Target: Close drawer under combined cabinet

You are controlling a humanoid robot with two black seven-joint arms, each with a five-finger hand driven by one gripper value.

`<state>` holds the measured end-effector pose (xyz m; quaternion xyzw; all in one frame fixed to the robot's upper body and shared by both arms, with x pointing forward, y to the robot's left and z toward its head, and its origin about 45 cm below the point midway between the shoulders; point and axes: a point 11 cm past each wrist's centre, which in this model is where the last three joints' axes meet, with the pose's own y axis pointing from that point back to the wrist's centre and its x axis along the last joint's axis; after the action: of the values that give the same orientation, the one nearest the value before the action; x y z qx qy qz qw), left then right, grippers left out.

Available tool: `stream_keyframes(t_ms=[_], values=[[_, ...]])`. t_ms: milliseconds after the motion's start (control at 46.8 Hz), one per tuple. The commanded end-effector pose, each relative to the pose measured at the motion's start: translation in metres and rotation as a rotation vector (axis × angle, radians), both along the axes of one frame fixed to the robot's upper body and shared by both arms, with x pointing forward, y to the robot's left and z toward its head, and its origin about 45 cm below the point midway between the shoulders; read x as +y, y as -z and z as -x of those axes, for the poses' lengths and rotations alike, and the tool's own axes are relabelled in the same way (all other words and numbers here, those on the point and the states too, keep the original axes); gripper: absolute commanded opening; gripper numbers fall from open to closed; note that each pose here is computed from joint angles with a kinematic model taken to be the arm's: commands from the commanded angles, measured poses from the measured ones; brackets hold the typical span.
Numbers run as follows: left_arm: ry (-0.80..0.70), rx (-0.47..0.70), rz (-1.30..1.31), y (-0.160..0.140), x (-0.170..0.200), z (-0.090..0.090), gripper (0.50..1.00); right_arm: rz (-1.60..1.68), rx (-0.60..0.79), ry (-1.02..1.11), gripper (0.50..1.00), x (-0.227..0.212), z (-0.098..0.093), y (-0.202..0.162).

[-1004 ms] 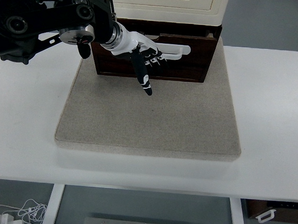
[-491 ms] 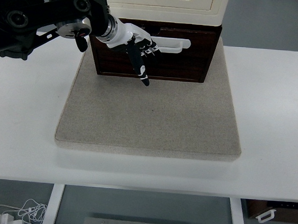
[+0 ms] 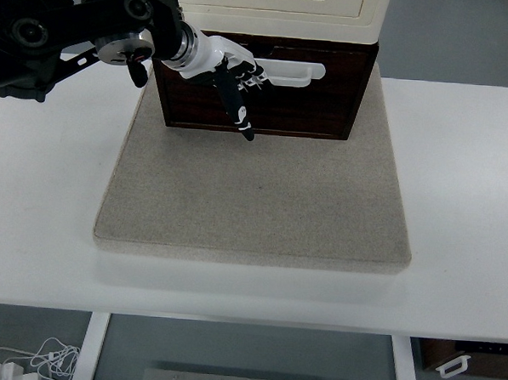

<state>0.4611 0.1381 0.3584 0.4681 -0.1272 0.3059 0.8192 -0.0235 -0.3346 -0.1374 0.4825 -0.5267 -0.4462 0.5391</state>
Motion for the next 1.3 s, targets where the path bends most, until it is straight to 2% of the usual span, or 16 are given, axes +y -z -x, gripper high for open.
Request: stream_keyframes(t_ms=[0,278,449,619,897,1047,1282], values=[[-0.003,-0.002,0.001,0.0,0.002,-0.001,0.99,-0.001,0.0,0.0,0.952,0.0,0.0,0.0],[0.022,0.009,0.053,-0.007,-0.004,0.002,1.0,0.0,0.0,0.0,0.952,0.0,0.0,0.0],[0.083,0.043,0.073,-0.009,-0.009,0.007,1.0,0.0,0.0,0.0,0.952,0.0,0.0,0.0],[0.183,0.057,0.19,-0.025,-0.022,0.014,1.0,0.0,0.0,0.0,0.952,0.0,0.0,0.0],[0.279,-0.052,0.508,-0.091,-0.036,0.016,1.0,0.0,0.0,0.0,0.952,0.0,0.0,0.0],[0.301,-0.141,0.672,-0.145,-0.029,0.018,1.0,0.0,0.0,0.0,0.952,0.0,0.0,0.0],[0.295,-0.271,0.888,-0.213,-0.003,0.021,1.0,0.0,0.0,0.0,0.952,0.0,0.0,0.0]])
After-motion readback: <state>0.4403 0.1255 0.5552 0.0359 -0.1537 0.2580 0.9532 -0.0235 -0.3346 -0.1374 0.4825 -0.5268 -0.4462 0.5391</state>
